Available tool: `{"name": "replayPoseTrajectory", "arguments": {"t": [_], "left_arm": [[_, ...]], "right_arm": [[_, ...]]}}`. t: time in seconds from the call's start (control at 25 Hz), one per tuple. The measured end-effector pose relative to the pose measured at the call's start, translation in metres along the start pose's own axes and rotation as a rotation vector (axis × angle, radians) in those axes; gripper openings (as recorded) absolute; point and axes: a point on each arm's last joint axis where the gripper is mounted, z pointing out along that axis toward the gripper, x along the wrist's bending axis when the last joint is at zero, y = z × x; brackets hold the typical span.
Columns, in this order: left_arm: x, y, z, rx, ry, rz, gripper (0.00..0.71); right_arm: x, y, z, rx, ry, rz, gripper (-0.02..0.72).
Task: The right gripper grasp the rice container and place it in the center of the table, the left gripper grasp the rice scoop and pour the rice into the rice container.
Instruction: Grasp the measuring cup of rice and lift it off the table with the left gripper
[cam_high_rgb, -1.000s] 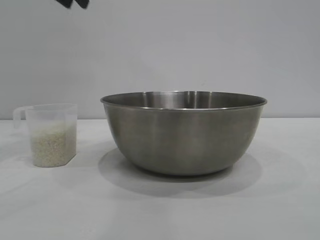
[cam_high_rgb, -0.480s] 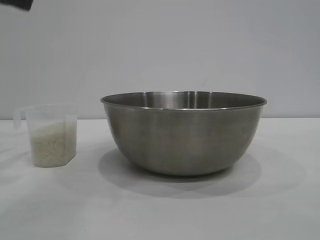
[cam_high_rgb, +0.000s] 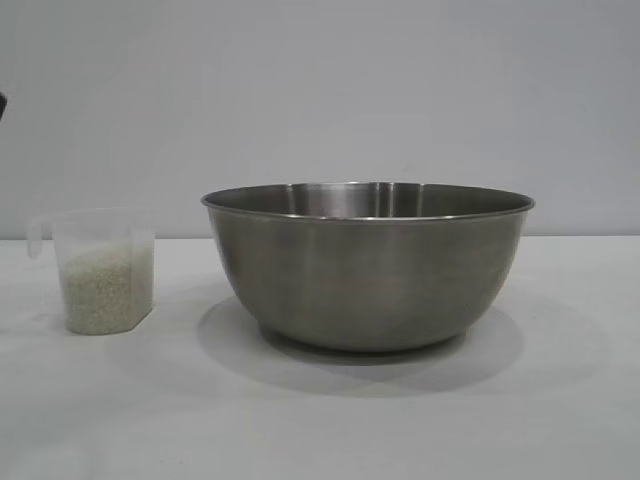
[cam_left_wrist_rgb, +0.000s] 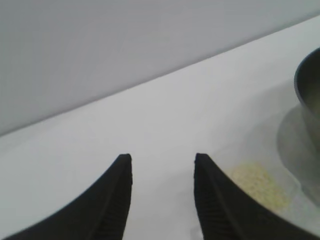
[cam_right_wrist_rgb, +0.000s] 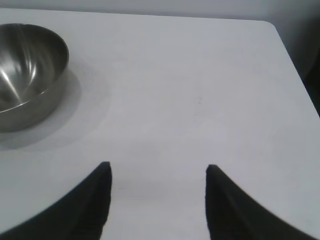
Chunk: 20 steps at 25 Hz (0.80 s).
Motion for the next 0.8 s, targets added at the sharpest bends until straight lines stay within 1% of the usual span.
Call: {"name": "replayPoseTrajectory", "arguments": {"t": [0.12,0.24,0.36,0.48,0.6,0.8], "left_arm": [[-0.004,-0.015,0.004,0.027,-0.016,-0.021,0.255],[-0.010,-0.034,0.011,0.071,-0.055,-0.011,0.255],[-0.016,-0.058,0.017,0.175,-0.097,-0.004,0.255],[-0.018,-0.074,0.019,0.249,-0.110,-0.006,0.255],[-0.018,-0.078,0.021,0.268,-0.099,-0.011,0.255],[-0.013,-0.073,0.032,0.233,-0.045,-0.026,0.255]], "right_arm": [[0.000,0.000,0.000,-0.001,0.002,0.001,0.395],[0.000,0.000,0.000,-0.001,0.002,0.001,0.395],[0.000,0.000,0.000,-0.001,0.003,0.002,0.395],[0.000,0.000,0.000,-0.001,0.003,0.002,0.395],[0.000,0.000,0.000,-0.001,0.003,0.002,0.395],[0.000,0.000,0.000,-0.001,0.003,0.002,0.395]]}}
